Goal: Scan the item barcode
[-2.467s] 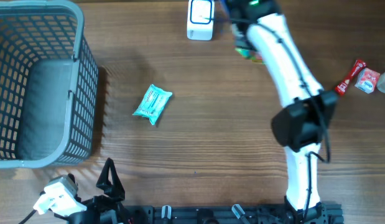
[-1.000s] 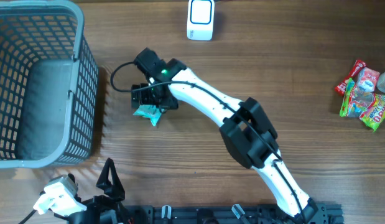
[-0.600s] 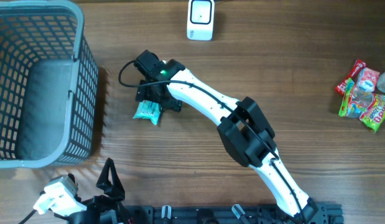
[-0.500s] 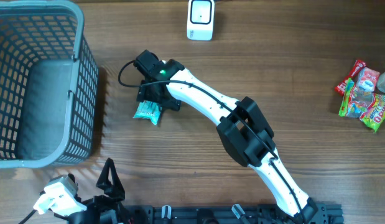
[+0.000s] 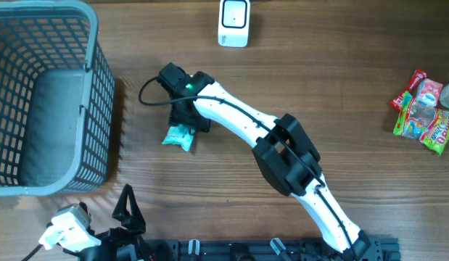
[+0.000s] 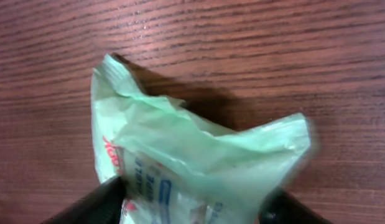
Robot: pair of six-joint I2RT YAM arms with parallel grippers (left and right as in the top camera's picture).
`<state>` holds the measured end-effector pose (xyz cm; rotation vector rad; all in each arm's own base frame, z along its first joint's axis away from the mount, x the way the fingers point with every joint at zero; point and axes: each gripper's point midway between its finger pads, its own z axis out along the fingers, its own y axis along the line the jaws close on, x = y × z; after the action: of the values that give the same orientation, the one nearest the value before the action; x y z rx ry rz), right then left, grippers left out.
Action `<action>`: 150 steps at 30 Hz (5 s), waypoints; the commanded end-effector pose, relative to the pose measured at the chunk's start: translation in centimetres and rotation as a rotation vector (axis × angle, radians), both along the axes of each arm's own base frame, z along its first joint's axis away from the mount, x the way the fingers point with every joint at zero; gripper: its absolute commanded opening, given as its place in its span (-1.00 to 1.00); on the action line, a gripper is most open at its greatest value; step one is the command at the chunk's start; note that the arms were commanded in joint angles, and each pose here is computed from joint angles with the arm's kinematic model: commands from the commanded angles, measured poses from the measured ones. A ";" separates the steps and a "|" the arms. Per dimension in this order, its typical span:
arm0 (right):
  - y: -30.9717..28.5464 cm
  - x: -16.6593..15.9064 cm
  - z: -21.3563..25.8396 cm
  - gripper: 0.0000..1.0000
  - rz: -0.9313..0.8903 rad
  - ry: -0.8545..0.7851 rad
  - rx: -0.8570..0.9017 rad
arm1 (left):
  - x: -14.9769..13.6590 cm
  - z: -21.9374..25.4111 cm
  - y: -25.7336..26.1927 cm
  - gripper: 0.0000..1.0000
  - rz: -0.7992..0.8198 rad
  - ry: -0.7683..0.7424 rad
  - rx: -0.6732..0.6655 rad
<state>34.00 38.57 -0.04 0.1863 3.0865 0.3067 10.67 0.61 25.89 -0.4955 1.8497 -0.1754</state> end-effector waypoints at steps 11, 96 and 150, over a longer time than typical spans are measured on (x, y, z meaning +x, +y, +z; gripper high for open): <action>-13.8 -7.4 12.9 -0.91 -0.308 0.351 -0.167 | 0.0 0.0 0.0 1.00 0.004 -0.007 -0.002; -45.9 -6.1 43.0 1.00 -0.753 -1.002 -0.076 | 0.0 0.0 0.0 1.00 0.004 -0.007 -0.002; -39.8 -19.1 40.7 0.99 -0.314 -1.967 -0.098 | 0.0 0.0 0.0 1.00 0.004 -0.007 -0.002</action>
<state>13.79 -0.83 42.33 0.1550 1.0893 0.1423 10.66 0.60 25.90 -0.4955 1.8489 -0.1756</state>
